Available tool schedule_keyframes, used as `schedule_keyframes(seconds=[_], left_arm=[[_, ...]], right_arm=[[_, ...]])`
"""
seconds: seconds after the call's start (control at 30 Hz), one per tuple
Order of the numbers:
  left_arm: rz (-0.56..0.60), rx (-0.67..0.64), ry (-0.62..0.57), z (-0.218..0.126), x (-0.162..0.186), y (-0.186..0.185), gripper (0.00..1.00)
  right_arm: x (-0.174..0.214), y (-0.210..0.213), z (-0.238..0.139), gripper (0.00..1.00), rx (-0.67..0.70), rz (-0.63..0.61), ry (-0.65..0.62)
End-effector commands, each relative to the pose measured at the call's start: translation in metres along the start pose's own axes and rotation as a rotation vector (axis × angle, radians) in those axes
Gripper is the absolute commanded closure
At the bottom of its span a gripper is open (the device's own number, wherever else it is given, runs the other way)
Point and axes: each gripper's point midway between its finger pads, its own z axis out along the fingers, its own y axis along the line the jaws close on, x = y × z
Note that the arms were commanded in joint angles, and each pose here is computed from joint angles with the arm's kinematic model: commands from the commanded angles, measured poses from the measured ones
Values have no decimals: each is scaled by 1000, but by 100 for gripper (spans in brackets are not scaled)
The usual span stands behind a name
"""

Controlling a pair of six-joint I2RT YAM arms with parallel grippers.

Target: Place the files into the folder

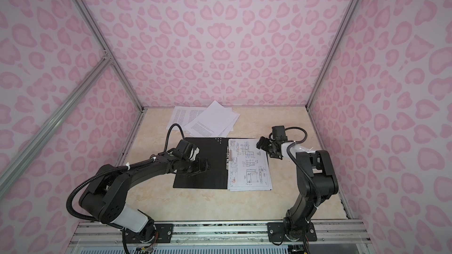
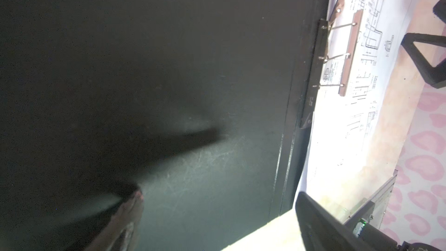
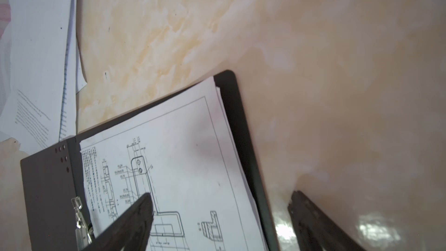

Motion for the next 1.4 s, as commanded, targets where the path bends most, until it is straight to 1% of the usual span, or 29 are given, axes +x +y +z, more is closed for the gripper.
schedule_keyframes(seconds=[0.0, 0.1, 0.23, 0.53, 0.6, 0.67, 0.73, 0.8, 0.87, 0.93, 1.0, 1.13, 1.2, 1.3, 1.33, 1.37], left_arm=[[-21, -55, 99, 4, 33, 18, 0], [-26, -83, 125, 9, 48, 27, 0], [-11, -85, 124, 7, 64, 26, 0], [-34, -93, 117, -6, 102, 30, 1], [-42, -98, 107, -12, 104, 32, 0], [-32, -110, 62, -23, 94, 28, 0], [-26, -112, 4, -40, 75, 17, 1], [-30, -93, -62, -61, 51, 2, 0], [-51, -42, -140, -84, 23, -13, 0], [-86, 24, -215, -105, -10, -25, 0], [-116, 61, -270, -118, -44, -29, 0], [-166, 62, -351, -126, -115, -22, 0], [-216, 39, -371, -122, -150, -8, 1], [-292, 57, -371, -108, -199, 15, 12], [-302, 58, -378, -103, -217, 23, 17], [-306, 48, -379, -99, -231, 32, 19]], right_arm=[[28, 1, 0, 10, -45, 37, 54], [50, 3, -5, 10, -68, 41, 80], [76, 0, -16, 10, -109, 77, 83], [123, 7, -32, 9, -144, 59, 122], [127, 8, -35, 9, -136, 51, 114], [124, 6, -38, 9, -120, 51, 93], [111, -3, -42, 9, -58, 45, 47], [96, -7, -49, 8, -37, 50, 12], [81, -4, -55, 8, -49, 47, -20], [67, 9, -58, 8, -65, -5, -27], [59, 29, -58, 8, -109, -50, -12], [46, 75, -50, 10, -217, -128, 29], [41, 99, -42, 11, -249, -170, 51], [35, 133, -24, 13, -298, -208, 87], [31, 145, -16, 13, -312, -217, 90], [28, 153, -9, 14, -321, -223, 97]])
